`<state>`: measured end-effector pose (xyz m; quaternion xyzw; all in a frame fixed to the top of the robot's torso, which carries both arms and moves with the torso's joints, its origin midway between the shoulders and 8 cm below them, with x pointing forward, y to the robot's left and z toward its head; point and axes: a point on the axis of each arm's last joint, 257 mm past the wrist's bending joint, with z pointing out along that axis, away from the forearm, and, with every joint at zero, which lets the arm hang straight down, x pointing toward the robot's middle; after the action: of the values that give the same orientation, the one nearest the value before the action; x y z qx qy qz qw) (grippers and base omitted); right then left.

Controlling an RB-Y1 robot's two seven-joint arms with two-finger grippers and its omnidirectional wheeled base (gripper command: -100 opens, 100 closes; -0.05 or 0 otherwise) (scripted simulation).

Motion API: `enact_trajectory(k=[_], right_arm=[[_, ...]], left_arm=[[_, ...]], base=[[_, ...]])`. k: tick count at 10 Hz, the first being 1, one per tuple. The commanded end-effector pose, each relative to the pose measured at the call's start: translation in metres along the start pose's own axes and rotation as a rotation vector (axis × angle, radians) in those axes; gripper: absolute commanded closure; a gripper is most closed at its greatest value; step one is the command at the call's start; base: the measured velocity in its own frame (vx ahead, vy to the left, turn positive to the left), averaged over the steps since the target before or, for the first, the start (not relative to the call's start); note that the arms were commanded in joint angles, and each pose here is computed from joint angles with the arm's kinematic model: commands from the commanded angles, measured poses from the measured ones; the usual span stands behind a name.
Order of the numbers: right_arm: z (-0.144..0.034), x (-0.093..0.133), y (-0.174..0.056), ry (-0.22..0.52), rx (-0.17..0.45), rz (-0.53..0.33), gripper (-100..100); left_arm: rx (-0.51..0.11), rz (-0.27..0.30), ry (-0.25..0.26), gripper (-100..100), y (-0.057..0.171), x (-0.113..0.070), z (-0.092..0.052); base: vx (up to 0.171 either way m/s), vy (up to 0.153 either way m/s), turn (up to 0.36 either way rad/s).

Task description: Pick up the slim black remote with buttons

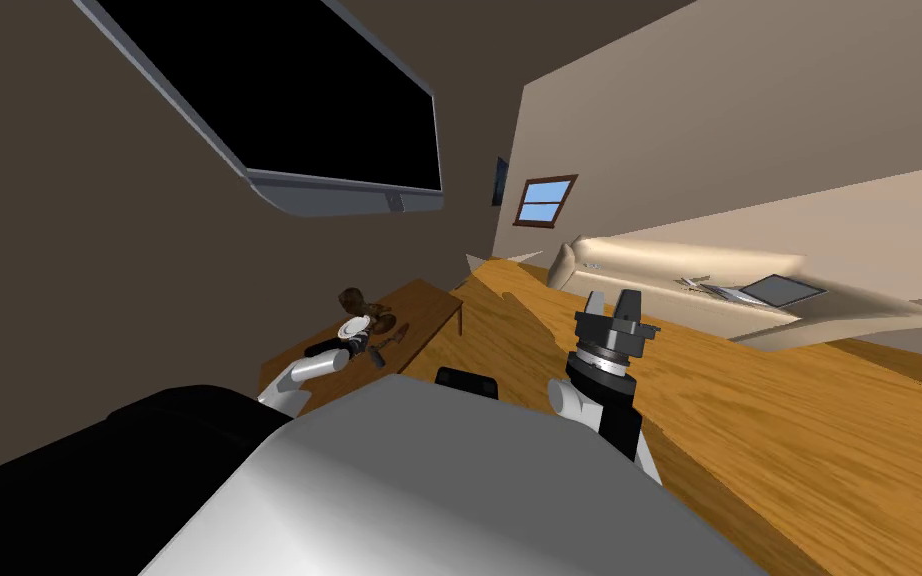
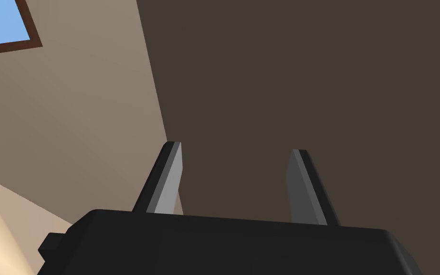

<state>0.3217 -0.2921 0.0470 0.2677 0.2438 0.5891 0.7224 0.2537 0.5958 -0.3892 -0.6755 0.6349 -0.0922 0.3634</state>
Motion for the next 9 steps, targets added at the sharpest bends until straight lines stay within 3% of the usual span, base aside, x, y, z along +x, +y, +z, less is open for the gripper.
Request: enact_trajectory(k=[1,2,3,9], right_arm=[[0.0,0.0,0.0,0.0,0.0,0.0,0],[0.0,0.0,0.0,0.0,0.0,0.0,0],[0.0,0.0,0.0,0.0,0.0,0.0,0],[0.0,0.0,0.0,0.0,0.0,0.0,0]], left_arm=[[-0.084,0.014,0.022,-100,0.037,0.002,-0.004],[-0.14,0.014,0.042,-100,0.062,0.005,-0.007],[-0.142,0.02,0.043,-100,0.062,0.005,-0.007],[-0.409,0.048,0.189,-100,0.189,0.036,-0.044]], base=[[-0.028,0.077,-0.366],[-0.034,0.093,-0.423],[-0.028,0.068,-0.15],[-0.021,0.073,-0.319]])
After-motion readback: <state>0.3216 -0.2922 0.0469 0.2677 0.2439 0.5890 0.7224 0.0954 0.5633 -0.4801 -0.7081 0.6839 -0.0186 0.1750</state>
